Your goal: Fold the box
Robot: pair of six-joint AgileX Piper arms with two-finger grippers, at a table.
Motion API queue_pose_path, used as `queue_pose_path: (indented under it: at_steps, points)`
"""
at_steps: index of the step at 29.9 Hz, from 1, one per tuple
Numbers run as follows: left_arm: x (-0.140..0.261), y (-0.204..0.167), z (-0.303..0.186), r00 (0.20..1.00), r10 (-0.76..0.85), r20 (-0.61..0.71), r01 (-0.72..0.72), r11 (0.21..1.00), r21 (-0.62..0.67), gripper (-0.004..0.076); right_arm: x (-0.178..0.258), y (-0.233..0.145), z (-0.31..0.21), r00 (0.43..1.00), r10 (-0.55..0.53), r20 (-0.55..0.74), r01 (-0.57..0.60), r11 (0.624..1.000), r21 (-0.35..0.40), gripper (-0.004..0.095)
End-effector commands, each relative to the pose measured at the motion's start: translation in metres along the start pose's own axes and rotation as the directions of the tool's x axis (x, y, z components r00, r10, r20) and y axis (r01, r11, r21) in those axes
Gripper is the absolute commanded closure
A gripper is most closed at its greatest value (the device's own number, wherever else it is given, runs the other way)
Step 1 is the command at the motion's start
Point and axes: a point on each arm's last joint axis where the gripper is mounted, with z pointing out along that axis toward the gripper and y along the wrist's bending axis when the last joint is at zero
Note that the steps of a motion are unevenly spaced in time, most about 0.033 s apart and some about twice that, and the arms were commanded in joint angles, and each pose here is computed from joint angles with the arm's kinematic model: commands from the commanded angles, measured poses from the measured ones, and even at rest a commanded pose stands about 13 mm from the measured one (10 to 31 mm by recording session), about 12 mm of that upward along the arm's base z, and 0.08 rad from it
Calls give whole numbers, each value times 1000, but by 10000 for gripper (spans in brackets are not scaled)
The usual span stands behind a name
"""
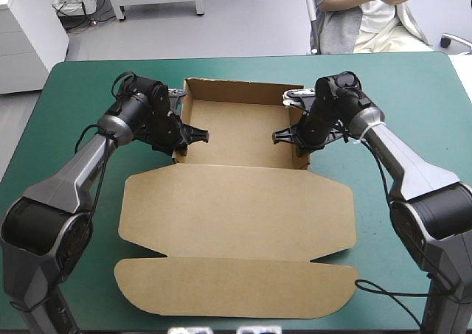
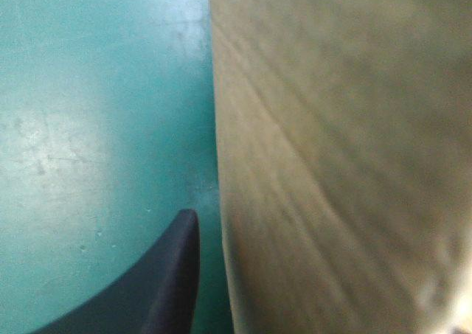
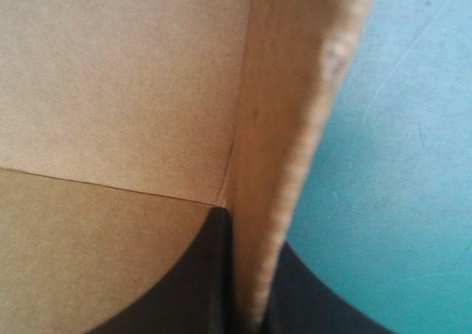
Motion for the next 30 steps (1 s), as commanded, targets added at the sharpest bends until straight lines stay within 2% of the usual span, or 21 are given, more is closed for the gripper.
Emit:
queue_pose_path:
  at_steps: [1, 5, 7, 9, 13, 20, 24, 30]
  points:
    - [0, 10, -27, 995, 75, 60, -71, 996, -61, 573, 2, -11, -24, 997, -71, 21, 69, 994, 84, 919]
    - [0, 10, -27, 996, 75, 55, -72, 995, -64, 436, 1, -11, -24, 997, -77, 26, 74, 994, 84, 908]
    - [0, 11, -28, 995, 79, 59, -74, 994, -74, 371, 0, -10, -24, 996, -79, 37, 76, 994, 83, 860]
    - [-1, 11, -28, 995, 81, 64, -76, 994, -79, 342, -1, -10, -24, 995, -84, 52, 79, 993, 82, 796]
    - [-4, 16, -29, 991, 98, 87, -86, 989, -124, 342, -4, -10, -26, 993, -86, 77, 79, 994, 81, 626]
    - [-19, 10, -65, 972, 90, 217, -72, 993, -90, 342, -13, -6, -44, 986, -85, 142, 75, 994, 76, 299]
    - [-24, 8, -79, 958, 86, 274, -67, 995, -78, 342, -13, -6, -47, 987, -83, 139, 73, 994, 76, 244]
    - [-25, 6, -68, 969, 77, 234, -65, 996, -56, 342, -12, -5, -46, 989, -77, 129, 69, 996, 60, 246]
